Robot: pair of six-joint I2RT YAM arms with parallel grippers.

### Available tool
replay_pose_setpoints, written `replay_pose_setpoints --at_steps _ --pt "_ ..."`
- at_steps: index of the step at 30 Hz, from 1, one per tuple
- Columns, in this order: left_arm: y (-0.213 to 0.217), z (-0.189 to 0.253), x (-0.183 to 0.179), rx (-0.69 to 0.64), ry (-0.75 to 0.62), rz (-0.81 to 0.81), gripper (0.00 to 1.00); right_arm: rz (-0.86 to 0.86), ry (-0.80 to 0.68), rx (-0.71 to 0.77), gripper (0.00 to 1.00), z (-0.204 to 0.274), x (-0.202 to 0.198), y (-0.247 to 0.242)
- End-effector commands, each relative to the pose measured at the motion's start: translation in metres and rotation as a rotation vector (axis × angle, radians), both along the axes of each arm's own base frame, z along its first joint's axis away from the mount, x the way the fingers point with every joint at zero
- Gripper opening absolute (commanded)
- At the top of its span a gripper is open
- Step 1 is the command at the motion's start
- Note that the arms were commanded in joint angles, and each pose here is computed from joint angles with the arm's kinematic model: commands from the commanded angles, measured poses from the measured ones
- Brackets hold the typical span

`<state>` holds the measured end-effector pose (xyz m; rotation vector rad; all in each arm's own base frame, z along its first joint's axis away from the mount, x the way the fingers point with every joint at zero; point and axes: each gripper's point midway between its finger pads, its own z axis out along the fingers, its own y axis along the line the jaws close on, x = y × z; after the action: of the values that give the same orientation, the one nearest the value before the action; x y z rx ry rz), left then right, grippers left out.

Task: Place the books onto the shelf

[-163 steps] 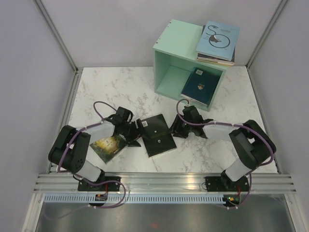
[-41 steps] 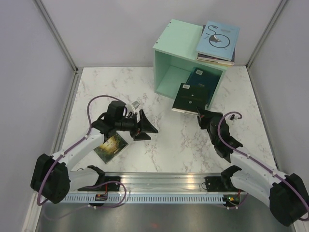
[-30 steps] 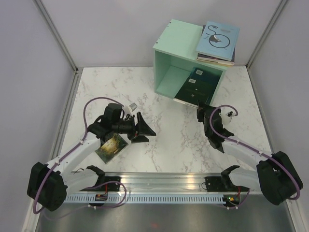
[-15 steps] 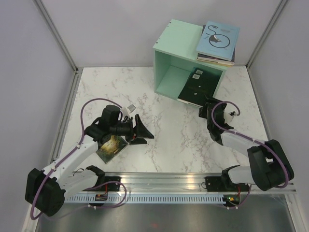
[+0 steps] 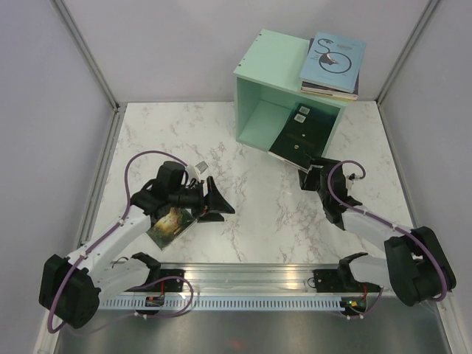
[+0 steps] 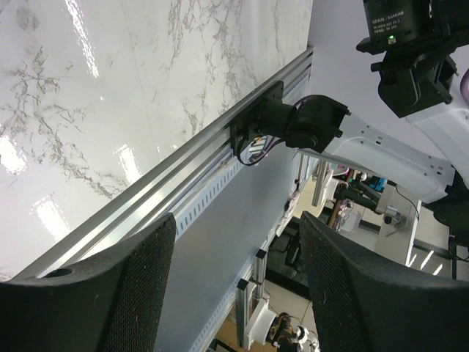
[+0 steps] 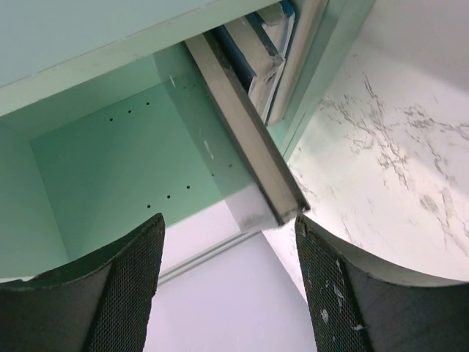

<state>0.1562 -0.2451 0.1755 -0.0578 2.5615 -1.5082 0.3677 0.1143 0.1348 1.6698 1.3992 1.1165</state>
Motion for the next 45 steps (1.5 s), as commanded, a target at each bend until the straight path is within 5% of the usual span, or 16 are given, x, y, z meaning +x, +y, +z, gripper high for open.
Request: replay_pose_setpoints --at_steps 1,11,18,24,34,45 --pt "0.001 -0.002 0.001 0.005 -0.030 -0.022 0.72 0.007 -0.040 0.062 0.75 0.013 -0.009 0.002" --pt "0.001 0.001 0.003 0.003 -0.038 -0.009 0.70 0.119 -0.025 0.056 0.73 0.007 -0.006 0.023" --pt "0.003 0.002 -0.001 -0.003 -0.042 0.001 0.70 0.191 -0.037 0.010 0.26 0.019 0.015 0.042" --pt "0.004 0.006 -0.001 -0.006 -0.052 0.011 0.70 0.215 -0.052 -0.006 0.06 0.029 0.023 0.050" --pt "0.005 0.007 0.003 0.002 -0.061 0.022 0.69 0.277 -0.040 -0.176 0.00 0.053 0.012 0.053" --pt "0.004 0.004 0.007 0.008 -0.053 0.028 0.68 0.384 0.291 -0.391 0.00 0.007 -0.008 0.072"
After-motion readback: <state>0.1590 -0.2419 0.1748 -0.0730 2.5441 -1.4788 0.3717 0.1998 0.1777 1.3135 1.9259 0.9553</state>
